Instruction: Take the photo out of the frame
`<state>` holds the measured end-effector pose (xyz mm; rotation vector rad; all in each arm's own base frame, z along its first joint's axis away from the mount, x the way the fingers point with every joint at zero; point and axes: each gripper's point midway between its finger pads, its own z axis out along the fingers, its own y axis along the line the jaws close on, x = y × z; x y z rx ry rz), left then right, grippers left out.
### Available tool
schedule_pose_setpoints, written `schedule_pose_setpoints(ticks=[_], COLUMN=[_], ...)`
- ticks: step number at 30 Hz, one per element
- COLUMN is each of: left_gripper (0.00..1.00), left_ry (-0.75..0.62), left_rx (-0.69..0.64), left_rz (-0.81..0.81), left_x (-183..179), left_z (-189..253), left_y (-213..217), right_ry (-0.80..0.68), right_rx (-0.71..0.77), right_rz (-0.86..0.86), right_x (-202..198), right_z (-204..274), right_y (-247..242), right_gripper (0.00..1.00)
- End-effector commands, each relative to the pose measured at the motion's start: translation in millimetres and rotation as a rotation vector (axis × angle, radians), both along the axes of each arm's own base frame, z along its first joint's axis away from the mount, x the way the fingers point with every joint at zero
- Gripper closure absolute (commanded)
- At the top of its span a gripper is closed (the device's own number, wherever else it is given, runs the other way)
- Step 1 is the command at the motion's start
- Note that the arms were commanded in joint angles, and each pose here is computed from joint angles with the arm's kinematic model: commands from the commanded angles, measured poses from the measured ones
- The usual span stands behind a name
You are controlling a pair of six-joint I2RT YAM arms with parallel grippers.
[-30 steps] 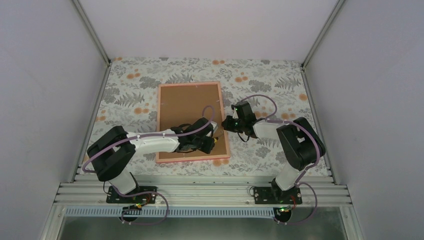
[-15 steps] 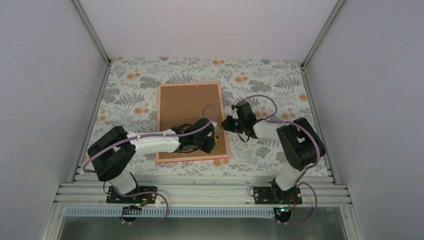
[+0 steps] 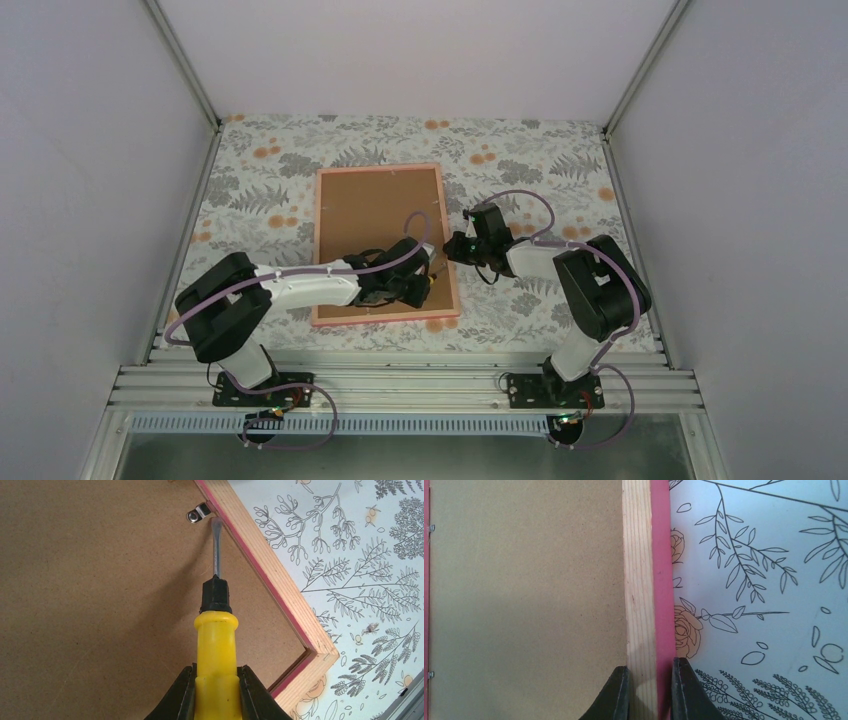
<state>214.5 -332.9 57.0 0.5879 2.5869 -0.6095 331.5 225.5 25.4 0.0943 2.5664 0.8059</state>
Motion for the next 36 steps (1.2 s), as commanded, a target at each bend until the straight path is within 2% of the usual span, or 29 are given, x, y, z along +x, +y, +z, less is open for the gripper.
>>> schedule_pose_setpoints(ticks=[1,18,27,36], left_gripper=[0.98,0.98,0.98,0.97], left_ry=[0.008,-0.033,-0.029,-0.002], left_rx=[0.021,0.012,0.04,-0.006], left_rz=[0.025,0.068,0.183,0.158], left_x=[-1.6,12.1,17.4,8.4], left_z=[-8.2,-9.8,-16.5,-12.2], left_y=[4.0,-1.7,13.7,10.8], right_ry=[0.102,0.11,0.122,0.116], right_rx=[0.023,0.031,0.048,0.048], right_rz=[0.022,0.023,0.012,0.006], right_x=[-24.6,-26.9,-31.3,-31.2], right_z=[-11.8,-12.5,-15.4,-13.6], right_y=[4.3,4.7,3.6,2.7], right_gripper=[0.96,0.96,0.96,0.96])
